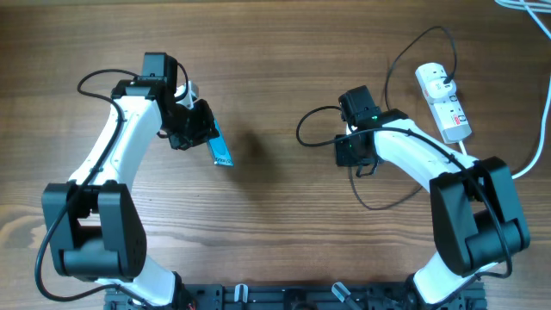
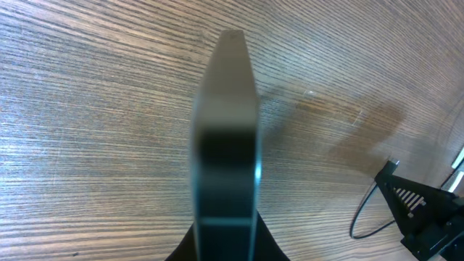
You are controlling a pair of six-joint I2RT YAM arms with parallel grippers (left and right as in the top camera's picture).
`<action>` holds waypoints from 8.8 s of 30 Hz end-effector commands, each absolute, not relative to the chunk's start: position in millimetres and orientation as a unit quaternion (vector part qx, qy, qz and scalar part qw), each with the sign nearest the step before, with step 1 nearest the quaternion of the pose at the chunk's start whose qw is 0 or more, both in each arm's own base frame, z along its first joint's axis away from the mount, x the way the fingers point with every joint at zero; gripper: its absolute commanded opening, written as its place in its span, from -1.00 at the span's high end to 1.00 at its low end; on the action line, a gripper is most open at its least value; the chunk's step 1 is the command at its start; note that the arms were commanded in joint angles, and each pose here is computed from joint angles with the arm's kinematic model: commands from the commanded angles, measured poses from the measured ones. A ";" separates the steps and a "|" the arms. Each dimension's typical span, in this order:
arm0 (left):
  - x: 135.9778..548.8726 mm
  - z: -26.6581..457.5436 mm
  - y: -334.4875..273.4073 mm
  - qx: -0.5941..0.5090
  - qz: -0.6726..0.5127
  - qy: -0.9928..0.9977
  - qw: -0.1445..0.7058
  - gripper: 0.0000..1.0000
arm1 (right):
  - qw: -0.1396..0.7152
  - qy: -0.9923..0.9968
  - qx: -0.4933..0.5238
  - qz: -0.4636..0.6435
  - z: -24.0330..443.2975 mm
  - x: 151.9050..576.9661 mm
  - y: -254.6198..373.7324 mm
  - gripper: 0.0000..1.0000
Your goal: Plug charger to phone and switch on socket
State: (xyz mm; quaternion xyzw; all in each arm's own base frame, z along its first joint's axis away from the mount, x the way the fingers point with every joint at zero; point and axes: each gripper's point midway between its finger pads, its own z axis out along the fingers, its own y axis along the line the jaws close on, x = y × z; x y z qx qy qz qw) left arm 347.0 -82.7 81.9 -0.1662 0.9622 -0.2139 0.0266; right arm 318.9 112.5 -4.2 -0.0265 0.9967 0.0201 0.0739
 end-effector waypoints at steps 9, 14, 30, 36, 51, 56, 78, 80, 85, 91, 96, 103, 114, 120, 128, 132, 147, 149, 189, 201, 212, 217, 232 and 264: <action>382.4 197.8 -157.5 -0.045 -0.504 0.852 0.133 0.92 | 0.142 0.811 -0.268 0.501 178.3 266.0 250.0 0.91; 373.0 273.0 -182.1 0.076 -0.649 0.743 0.145 0.92 | 0.131 0.697 -0.308 0.634 236.9 244.4 265.8 0.91; 385.2 280.1 -181.3 -0.033 -0.660 0.746 0.078 0.92 | 0.119 0.705 -0.257 0.650 260.5 264.2 280.8 0.91; 388.2 287.0 -200.4 -0.001 -0.656 0.747 0.108 0.92 | 0.123 0.716 -0.244 0.643 257.6 269.1 281.2 0.92; 364.3 317.8 -208.8 0.135 -0.687 0.702 0.131 0.92 | 0.124 0.699 -0.255 0.657 269.1 267.7 282.3 0.91; 370.3 316.4 -208.6 0.132 -0.680 0.706 0.150 0.92 | 0.122 0.697 -0.255 0.659 271.2 267.6 282.5 0.91; 385.1 313.4 -204.5 0.050 -0.678 0.722 0.128 0.92 | 0.115 0.696 -0.240 0.667 279.1 270.9 283.8 0.92; 386.7 313.5 -201.3 0.047 -0.678 0.722 0.130 0.92 | 0.115 0.697 -0.239 0.666 279.1 271.1 283.8 0.91; 387.5 313.5 -199.4 0.046 -0.678 0.722 0.132 0.92 | 0.119 0.695 -0.238 0.668 282.1 273.0 284.3 0.91; 384.2 314.3 -199.8 0.052 -0.680 0.720 0.125 0.92 | 0.125 0.698 -0.231 0.666 283.7 276.9 285.0 0.91; 383.8 314.3 -199.9 0.051 -0.681 0.720 0.123 0.92 | 0.124 0.699 -0.228 0.666 283.2 277.2 284.9 0.91; 383.8 314.3 -199.9 0.033 -0.684 0.721 0.105 0.92 | 0.132 0.704 -0.222 0.661 281.8 281.4 285.2 0.91; 380.9 314.9 -200.9 0.041 -0.686 0.720 0.102 0.92 | 0.140 0.710 -0.214 0.657 280.4 285.7 285.4 0.91; 378.2 315.5 -201.1 0.058 -0.686 0.717 0.108 0.92 | 0.133 0.712 -0.207 0.658 280.5 285.5 285.5 0.91; 378.6 315.5 -201.0 0.065 -0.685 0.717 0.116 0.92 | 0.123 0.706 -0.215 0.664 282.1 280.4 285.1 0.91; 378.4 315.5 -201.1 0.065 -0.685 0.717 0.115 0.92 | 0.124 0.709 -0.209 0.662 281.5 282.4 285.3 0.91; 380.0 315.2 -200.8 0.062 -0.684 0.718 0.119 0.92 | 0.106 0.704 -0.212 0.670 283.4 276.4 284.8 0.91; 381.2 315.0 -200.4 0.060 -0.683 0.718 0.121 0.92 | 0.099 0.700 -0.218 0.673 284.4 273.2 284.4 0.91; 381.3 314.9 -200.4 0.030 -0.687 0.720 0.092 0.92 | 0.101 0.704 -0.197 0.675 283.2 279.8 281.1 0.91; 383.8 314.2 -200.2 0.015 -0.686 0.722 0.088 0.92 | 0.092 0.701 -0.191 0.681 287.8 279.8 279.7 0.92; 389.3 312.6 -199.4 -0.017 -0.684 0.725 0.080 0.92 | 0.097 0.703 -0.188 0.679 287.3 282.0 280.0 0.91; 388.3 312.8 -200.0 -0.015 -0.685 0.724 0.079 0.92 | 0.101 0.705 -0.184 0.677 286.8 284.1 280.0 0.91; 378.9 314.1 -208.9 0.024 -0.687 0.722 0.081 0.92 | 0.105 0.710 -0.173 0.674 285.8 287.9 280.5 0.92; 346.2 332.5 -216.7 0.173 -0.700 0.686 0.095 0.92 | 0.130 0.713 -0.144 0.673 293.4 302.2 281.5 0.91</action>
